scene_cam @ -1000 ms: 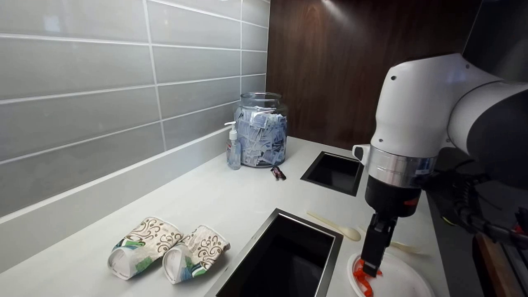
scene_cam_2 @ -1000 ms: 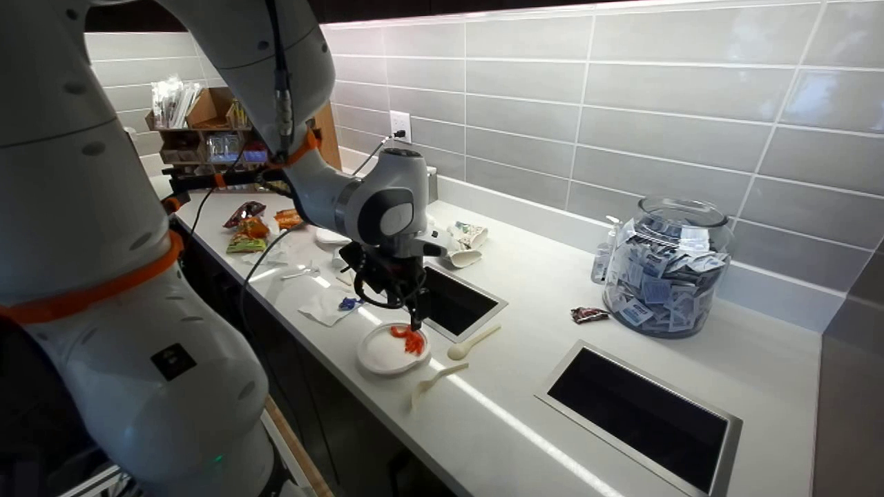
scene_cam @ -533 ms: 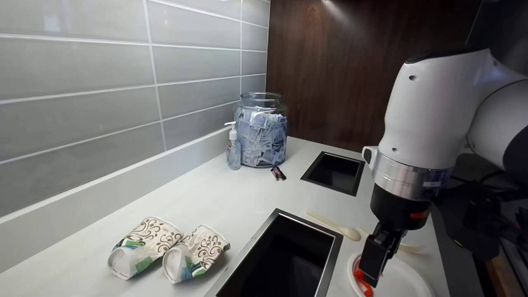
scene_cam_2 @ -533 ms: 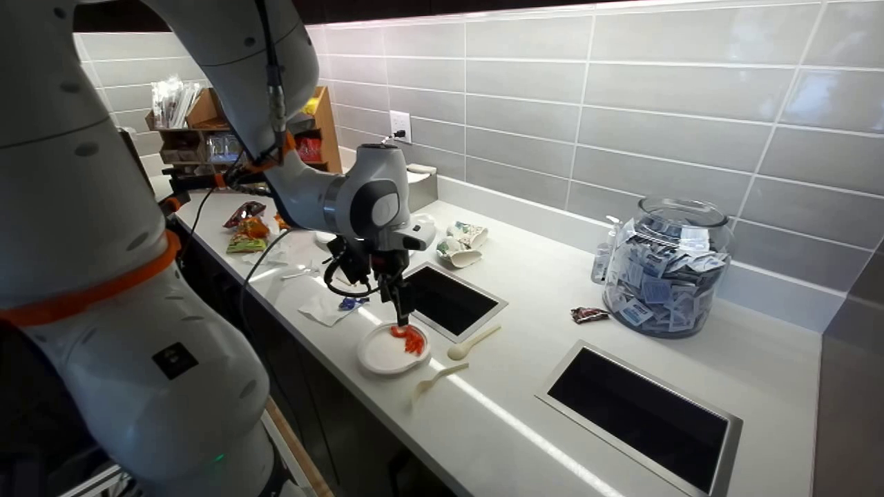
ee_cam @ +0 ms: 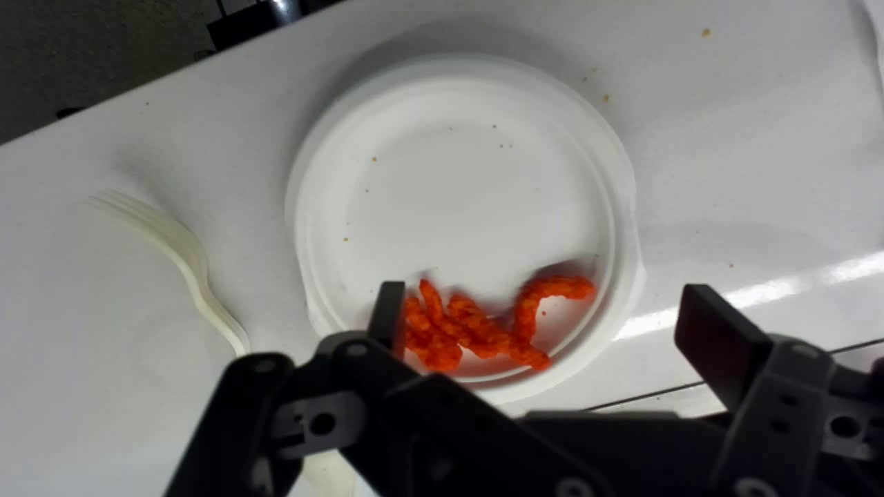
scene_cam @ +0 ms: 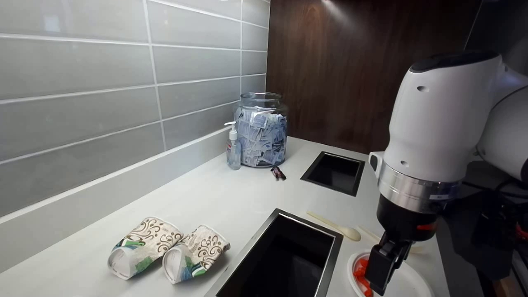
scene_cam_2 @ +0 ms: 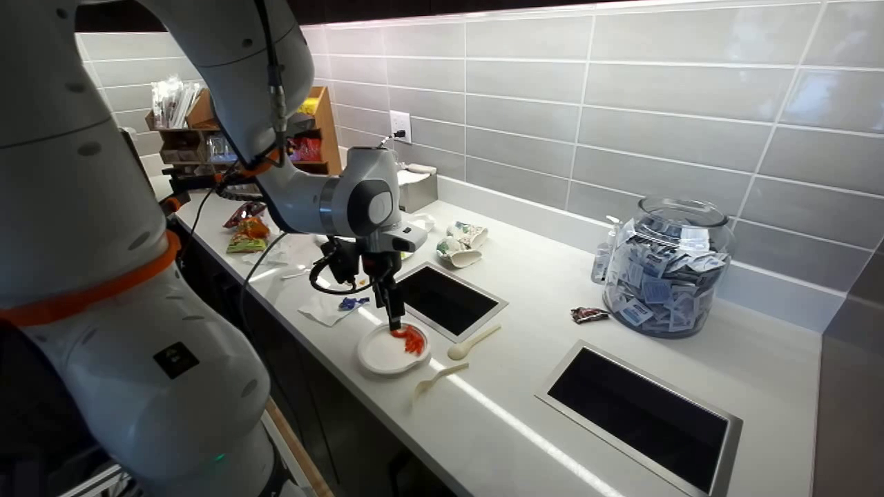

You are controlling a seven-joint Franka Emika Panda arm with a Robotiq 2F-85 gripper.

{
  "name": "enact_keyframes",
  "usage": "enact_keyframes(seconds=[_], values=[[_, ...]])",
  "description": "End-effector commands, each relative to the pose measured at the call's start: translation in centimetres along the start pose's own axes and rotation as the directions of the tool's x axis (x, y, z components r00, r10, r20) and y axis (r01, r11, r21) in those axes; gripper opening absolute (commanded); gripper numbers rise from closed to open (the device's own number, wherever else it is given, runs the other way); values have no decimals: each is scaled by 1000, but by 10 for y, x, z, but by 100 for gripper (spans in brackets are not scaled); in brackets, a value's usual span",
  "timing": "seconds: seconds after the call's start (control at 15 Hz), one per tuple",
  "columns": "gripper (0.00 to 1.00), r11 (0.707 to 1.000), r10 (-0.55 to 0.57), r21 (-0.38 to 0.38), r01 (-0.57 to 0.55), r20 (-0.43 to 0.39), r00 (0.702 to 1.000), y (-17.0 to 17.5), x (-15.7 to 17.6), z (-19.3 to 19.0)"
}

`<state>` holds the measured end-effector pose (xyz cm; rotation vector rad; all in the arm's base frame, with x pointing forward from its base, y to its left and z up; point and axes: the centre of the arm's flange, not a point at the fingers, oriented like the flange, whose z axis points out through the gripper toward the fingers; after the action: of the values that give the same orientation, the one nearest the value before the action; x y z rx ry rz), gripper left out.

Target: Empty the contents on the plate into the bin

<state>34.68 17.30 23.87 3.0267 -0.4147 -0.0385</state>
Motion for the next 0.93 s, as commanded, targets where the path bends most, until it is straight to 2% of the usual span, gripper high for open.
enact_keyframes(seconds=[0.0, 0.67, 0.87], values=[[100, 999, 22, -42, -22, 1, 1000, -1, -10, 10], [100, 998, 49, -38, -49, 11, 999, -17, 0, 29], [96, 998, 54, -33, -54, -9, 998, -21, 8, 32]])
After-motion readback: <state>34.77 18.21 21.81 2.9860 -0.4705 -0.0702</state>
